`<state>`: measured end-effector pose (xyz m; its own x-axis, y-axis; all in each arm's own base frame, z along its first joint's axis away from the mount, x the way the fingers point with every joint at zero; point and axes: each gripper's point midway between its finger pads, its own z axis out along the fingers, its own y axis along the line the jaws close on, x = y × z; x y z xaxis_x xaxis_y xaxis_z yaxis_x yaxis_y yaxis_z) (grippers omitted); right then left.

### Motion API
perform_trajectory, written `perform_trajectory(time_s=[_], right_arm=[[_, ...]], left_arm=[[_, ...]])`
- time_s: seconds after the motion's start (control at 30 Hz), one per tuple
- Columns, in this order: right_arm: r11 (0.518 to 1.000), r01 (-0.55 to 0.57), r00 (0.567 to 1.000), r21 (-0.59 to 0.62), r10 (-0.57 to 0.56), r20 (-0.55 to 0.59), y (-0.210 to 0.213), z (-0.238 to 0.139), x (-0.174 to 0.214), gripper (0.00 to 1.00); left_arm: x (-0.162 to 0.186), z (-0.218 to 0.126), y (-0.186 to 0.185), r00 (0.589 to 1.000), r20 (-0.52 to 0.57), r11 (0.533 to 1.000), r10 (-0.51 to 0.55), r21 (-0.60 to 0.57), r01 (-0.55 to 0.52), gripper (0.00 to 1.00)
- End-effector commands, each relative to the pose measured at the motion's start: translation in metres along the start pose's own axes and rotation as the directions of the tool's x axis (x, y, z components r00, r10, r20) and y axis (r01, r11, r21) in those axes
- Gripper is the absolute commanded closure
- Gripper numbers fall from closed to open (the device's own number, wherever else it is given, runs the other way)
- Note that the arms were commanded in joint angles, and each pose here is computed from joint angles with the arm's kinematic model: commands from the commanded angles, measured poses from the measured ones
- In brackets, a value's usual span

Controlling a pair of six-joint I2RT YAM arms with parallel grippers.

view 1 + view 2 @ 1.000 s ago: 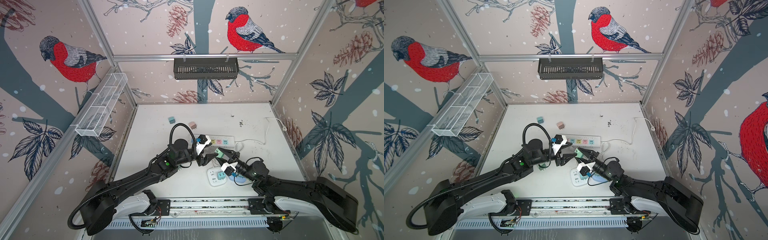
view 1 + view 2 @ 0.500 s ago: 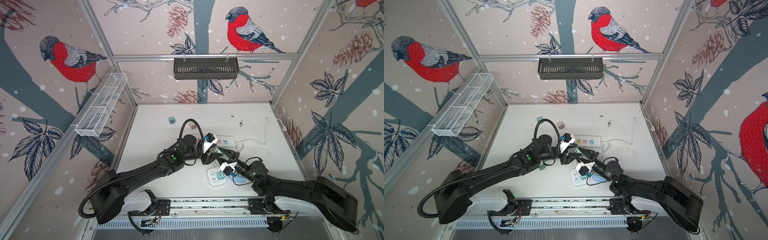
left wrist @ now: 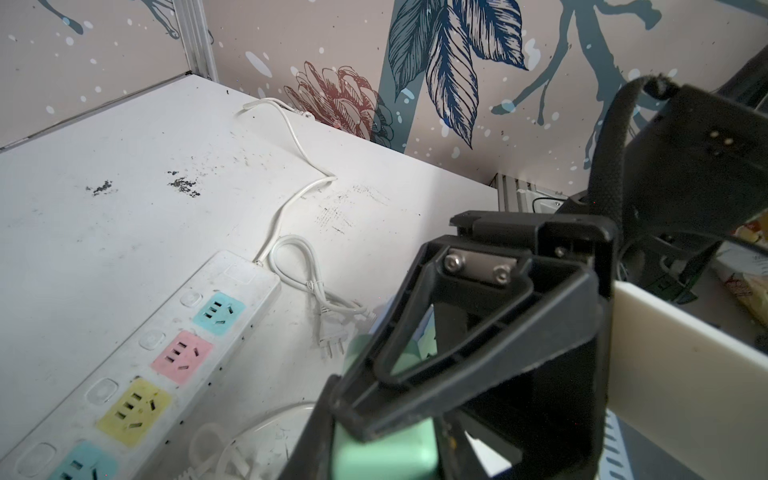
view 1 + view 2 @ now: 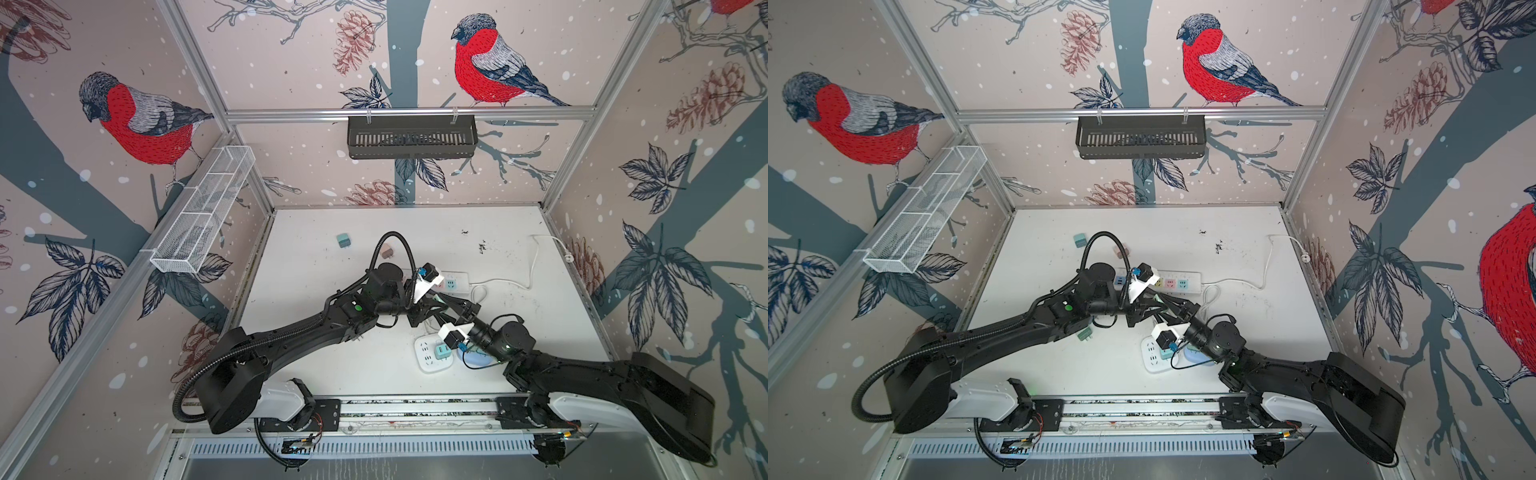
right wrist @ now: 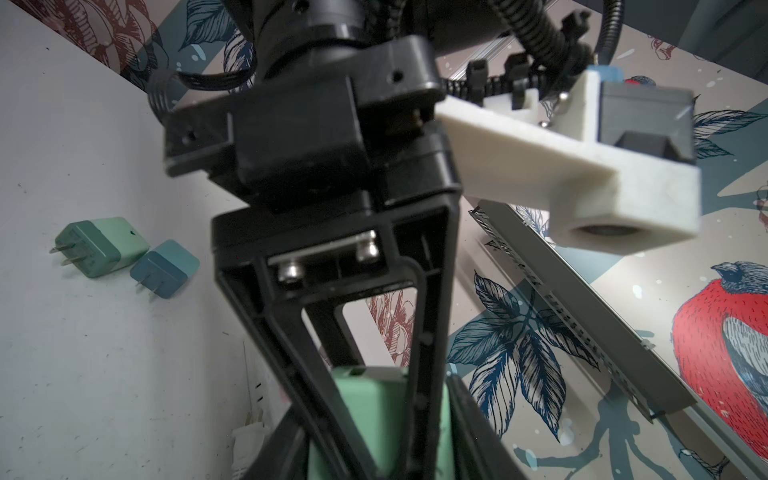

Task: Insert the plug
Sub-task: 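Close the left gripper on the green adapter held by the right gripper, then open the right gripper and draw it back while the left gripper holds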

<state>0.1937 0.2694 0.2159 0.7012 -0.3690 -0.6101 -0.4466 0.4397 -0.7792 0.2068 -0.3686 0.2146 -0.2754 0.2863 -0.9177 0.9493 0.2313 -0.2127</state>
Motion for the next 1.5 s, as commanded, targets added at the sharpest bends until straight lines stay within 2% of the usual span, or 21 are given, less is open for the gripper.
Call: perform_trajectory(time_s=[0.0,0.03,0.13,0.3,0.33,0.37,0.57,0.7,0.77,0.83,0.93,1.0,1.1,1.17,1.3,1.37,1.47], right_arm=[[0.999,-0.037,0.997,0.028,0.035,0.07,-0.01,0.0,-0.016,0.98],[0.999,-0.036,0.997,0.031,0.034,0.071,-0.011,0.0,-0.016,0.96],[0.999,-0.039,0.997,0.03,0.037,0.069,-0.01,0.0,-0.016,0.9],[0.999,-0.037,0.997,0.03,0.035,0.067,-0.01,-0.001,-0.015,0.6],[0.999,-0.038,0.997,0.031,0.036,0.066,-0.01,-0.001,-0.015,0.37],[0.999,-0.038,0.997,0.031,0.036,0.067,-0.01,-0.001,-0.015,0.01],[0.998,-0.05,0.995,0.049,0.046,0.087,-0.015,-0.006,-0.018,0.01],[0.993,-0.062,0.992,0.097,0.051,0.113,-0.025,-0.015,-0.021,0.01],[0.99,-0.075,0.991,0.122,0.061,0.117,-0.031,-0.02,-0.02,0.01],[0.986,-0.1,0.989,0.134,0.084,0.12,-0.037,-0.023,-0.019,0.01],[0.976,-0.144,0.986,0.165,0.127,0.109,-0.049,-0.025,-0.014,0.01],[0.965,-0.175,0.983,0.198,0.16,0.09,-0.058,-0.027,-0.007,0.01],[0.942,-0.223,0.975,0.251,0.209,0.08,-0.072,-0.031,0.002,0.01],[0.93,-0.252,0.968,0.267,0.241,0.075,-0.078,-0.032,0.008,0.0],[0.915,-0.289,0.957,0.282,0.285,0.059,-0.086,-0.032,0.018,0.0],[0.905,-0.304,0.952,0.296,0.302,0.055,-0.089,-0.034,0.022,0.0],[0.896,-0.314,0.948,0.314,0.313,0.055,-0.092,-0.037,0.025,0.0]], left_arm=[[0.01,0.002,0.0,0.998,-0.041,0.998,0.057,0.011,-0.057,0.94],[0.01,0.002,0.0,0.998,-0.04,0.998,0.058,0.01,-0.057,1.0],[0.009,0.001,0.0,0.997,-0.036,0.998,0.062,0.004,-0.062,1.0],[0.005,-0.006,0.006,0.997,-0.012,0.995,0.08,-0.059,-0.08,1.0],[0.004,-0.009,0.008,0.996,-0.004,0.993,0.086,-0.077,-0.086,1.0],[0.003,-0.012,0.01,0.996,0.005,0.991,0.093,-0.095,-0.092,1.0],[-0.009,-0.041,0.023,0.986,0.085,0.959,0.143,-0.26,-0.117,1.0],[-0.021,-0.071,0.007,0.947,0.202,0.939,0.251,-0.289,-0.187,1.0],[-0.023,-0.087,0.007,0.92,0.213,0.904,0.329,-0.354,-0.241,1.0],[-0.023,-0.1,0.013,0.904,0.18,0.857,0.388,-0.432,-0.282,1.0],[-0.029,-0.119,0.025,0.913,0.156,0.81,0.377,-0.533,-0.244,1.0],[-0.03,-0.121,0.02,0.915,0.147,0.819,0.377,-0.514,-0.255,1.0],[-0.021,-0.11,0.003,0.907,0.111,0.851,0.405,-0.407,-0.33,1.0],[-0.005,-0.1,-0.005,0.915,0.046,0.872,0.401,-0.325,-0.365,1.0],[0.02,-0.094,0.014,0.957,-0.106,0.889,0.269,-0.355,-0.289,1.0],[0.032,-0.091,0.018,0.96,-0.167,0.895,0.224,-0.354,-0.27,1.0],[0.044,-0.084,0.014,0.955,-0.207,0.907,0.21,-0.324,-0.269,1.0]])
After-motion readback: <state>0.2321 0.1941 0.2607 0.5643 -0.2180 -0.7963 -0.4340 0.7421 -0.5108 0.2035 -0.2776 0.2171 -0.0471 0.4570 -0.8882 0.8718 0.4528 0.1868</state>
